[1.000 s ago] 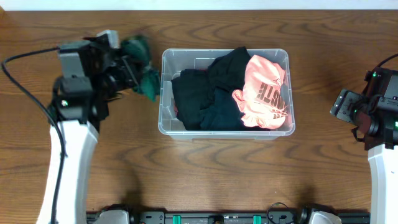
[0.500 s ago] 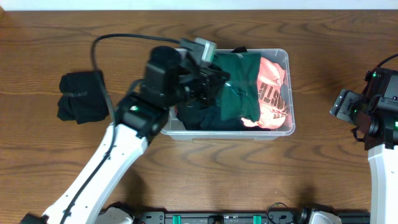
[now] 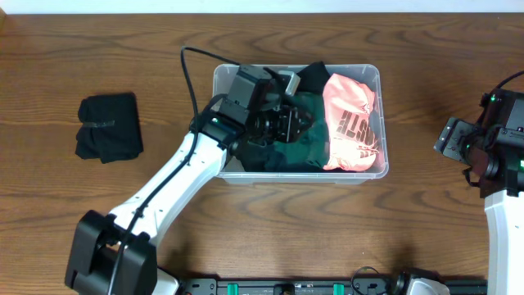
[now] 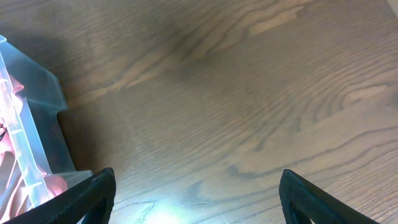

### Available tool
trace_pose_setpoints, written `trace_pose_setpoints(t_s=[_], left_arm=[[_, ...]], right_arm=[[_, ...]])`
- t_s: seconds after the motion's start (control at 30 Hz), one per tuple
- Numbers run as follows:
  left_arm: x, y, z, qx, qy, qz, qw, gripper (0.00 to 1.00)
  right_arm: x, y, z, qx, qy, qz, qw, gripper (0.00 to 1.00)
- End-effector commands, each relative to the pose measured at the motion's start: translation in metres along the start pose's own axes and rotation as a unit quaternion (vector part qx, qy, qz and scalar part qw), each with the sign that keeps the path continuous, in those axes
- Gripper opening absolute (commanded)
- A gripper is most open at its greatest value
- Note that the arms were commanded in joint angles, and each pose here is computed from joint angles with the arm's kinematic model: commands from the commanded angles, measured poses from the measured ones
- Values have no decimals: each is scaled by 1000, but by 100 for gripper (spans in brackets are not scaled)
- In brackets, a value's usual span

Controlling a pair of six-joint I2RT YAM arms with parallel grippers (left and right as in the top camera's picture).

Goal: Pack container
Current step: 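Place the green garment into the bin and press it down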

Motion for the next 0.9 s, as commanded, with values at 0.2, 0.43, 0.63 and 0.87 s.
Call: trace_pose_setpoints(t_s=[0.2,0.43,0.63,0.87], left_arm=[[13,-62,-44,-130,20,-92,987,70],[-1,-58,-39,-128,62,-97,985,57],[12,-18,-17,-59,54,-112,990,50],[51,3,0,-11,27,-200,979,57]], right_arm=[[-3,-4,-3,-7,12,3,1000,82],[-3,-4,-3,-8,12,3,1000,82],[-3,-4,-3,-7,12,3,1000,82],[-3,-4,-3,-8,12,3,1000,82]])
Point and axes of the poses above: each gripper's point midway between its finger pads, its own y axis out along the fingers, its own x axis along the line the jaws close on, z = x × y, the point moved 6 cm from there along -y, back along the fingers, and after that the axes turned 5 degrees about -y, right-handed, at the moved point
